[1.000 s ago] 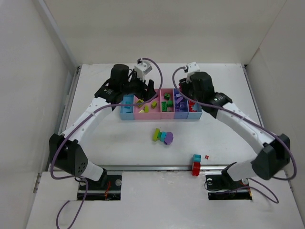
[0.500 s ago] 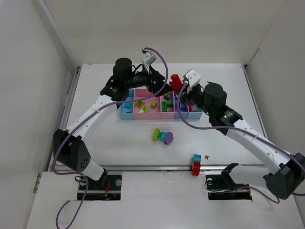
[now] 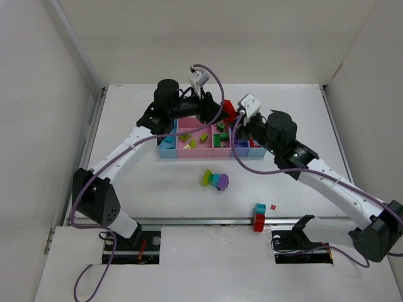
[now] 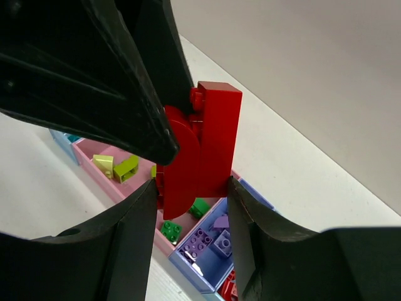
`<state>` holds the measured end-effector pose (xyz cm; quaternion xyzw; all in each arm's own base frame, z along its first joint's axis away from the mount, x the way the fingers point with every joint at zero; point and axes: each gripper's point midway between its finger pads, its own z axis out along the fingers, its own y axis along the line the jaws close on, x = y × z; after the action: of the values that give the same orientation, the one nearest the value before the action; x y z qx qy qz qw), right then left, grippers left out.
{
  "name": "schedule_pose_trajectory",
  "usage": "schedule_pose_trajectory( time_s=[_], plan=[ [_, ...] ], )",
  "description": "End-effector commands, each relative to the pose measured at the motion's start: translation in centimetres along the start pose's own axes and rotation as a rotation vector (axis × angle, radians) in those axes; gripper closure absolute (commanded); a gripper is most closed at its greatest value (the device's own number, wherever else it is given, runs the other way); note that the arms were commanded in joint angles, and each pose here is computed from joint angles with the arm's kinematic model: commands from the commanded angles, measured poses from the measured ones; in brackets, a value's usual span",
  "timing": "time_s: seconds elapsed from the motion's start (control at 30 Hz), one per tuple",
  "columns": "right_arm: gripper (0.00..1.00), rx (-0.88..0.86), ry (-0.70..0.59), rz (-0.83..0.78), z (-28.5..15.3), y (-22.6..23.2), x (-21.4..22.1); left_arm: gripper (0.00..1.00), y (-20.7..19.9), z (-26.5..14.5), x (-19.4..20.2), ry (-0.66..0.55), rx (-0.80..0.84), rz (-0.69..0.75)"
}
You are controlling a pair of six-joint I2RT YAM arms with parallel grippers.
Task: Sort the legos into containers by color
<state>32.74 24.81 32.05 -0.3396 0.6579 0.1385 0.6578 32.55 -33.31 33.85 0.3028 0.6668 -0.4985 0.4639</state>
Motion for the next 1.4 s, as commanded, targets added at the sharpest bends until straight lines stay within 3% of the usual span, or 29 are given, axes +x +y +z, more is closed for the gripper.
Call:
schedule_pose_trajectory(
  time_s=[0.0, 0.23, 0.4, 0.47, 0.5, 0.6, 0.63, 0.73, 0.8, 0.9, 0.93, 1.13, 1.37],
  plan=[
    [1.00, 0.022, -0.119, -0.001, -0.2, -0.7, -4.1, 0.54, -0.1, 0.1, 0.3, 0.017, -0.010, 0.032],
    [1.00, -0.046, -0.138, -0.005, -0.2, 0.7, -4.5, 0.76, 0.6, 0.2, 0.4, 0.024, -0.044, 0.021],
    [1.00, -0.082, -0.138, 0.002, -0.2, 1.5, -4.2, 1.00, 0.6, 0.2, 0.4, 0.024, -0.044, 0.021],
    [0.96, -0.105, -0.144, 0.001, -0.2, 1.9, -4.3, 1.00, 0.6, 0.2, 0.4, 0.024, -0.044, 0.021],
    [0.63, -0.108, -0.134, 0.002, -0.2, 1.9, -4.1, 1.00, 0.5, 0.2, 0.5, 0.027, -0.034, 0.033],
    [0.17, -0.072, -0.074, -0.003, -0.2, 1.4, -2.4, 1.00, 0.4, 0.0, 1.1, 0.061, -0.016, 0.091],
    [0.14, -0.075, -0.064, -0.013, -0.6, 1.5, -2.1, 1.00, 0.0, -0.1, 1.0, 0.070, -0.003, 0.086],
    [0.06, -0.068, -0.028, -0.140, -2.4, 0.8, -1.8, 1.00, -0.2, -0.9, 2.4, 0.141, 0.057, 0.276],
    [0.06, -0.105, -0.010, -0.203, -3.5, 0.9, -1.3, 1.00, -0.2, -1.5, 3.0, 0.169, 0.114, 0.498],
    [0.06, -0.286, -0.059, -0.274, -4.8, 2.8, -2.3, 1.00, -2.0, -3.1, 5.1, 0.232, 0.267, 0.661],
    [0.06, -0.322, -0.034, -0.266, -5.2, 2.4, -2.3, 1.00, -2.3, -3.2, 5.0, 0.224, 0.317, 0.784],
    [0.09, -0.657, 0.009, -0.237, -4.5, 6.2, -1.1, 1.00, -4.6, -4.3, 6.5, 0.226, 0.493, 0.817],
    [0.12, -0.743, 0.002, -0.226, -3.7, 7.5, -0.2, 1.00, -5.7, -4.8, 6.9, 0.225, 0.552, 0.849]
  ],
)
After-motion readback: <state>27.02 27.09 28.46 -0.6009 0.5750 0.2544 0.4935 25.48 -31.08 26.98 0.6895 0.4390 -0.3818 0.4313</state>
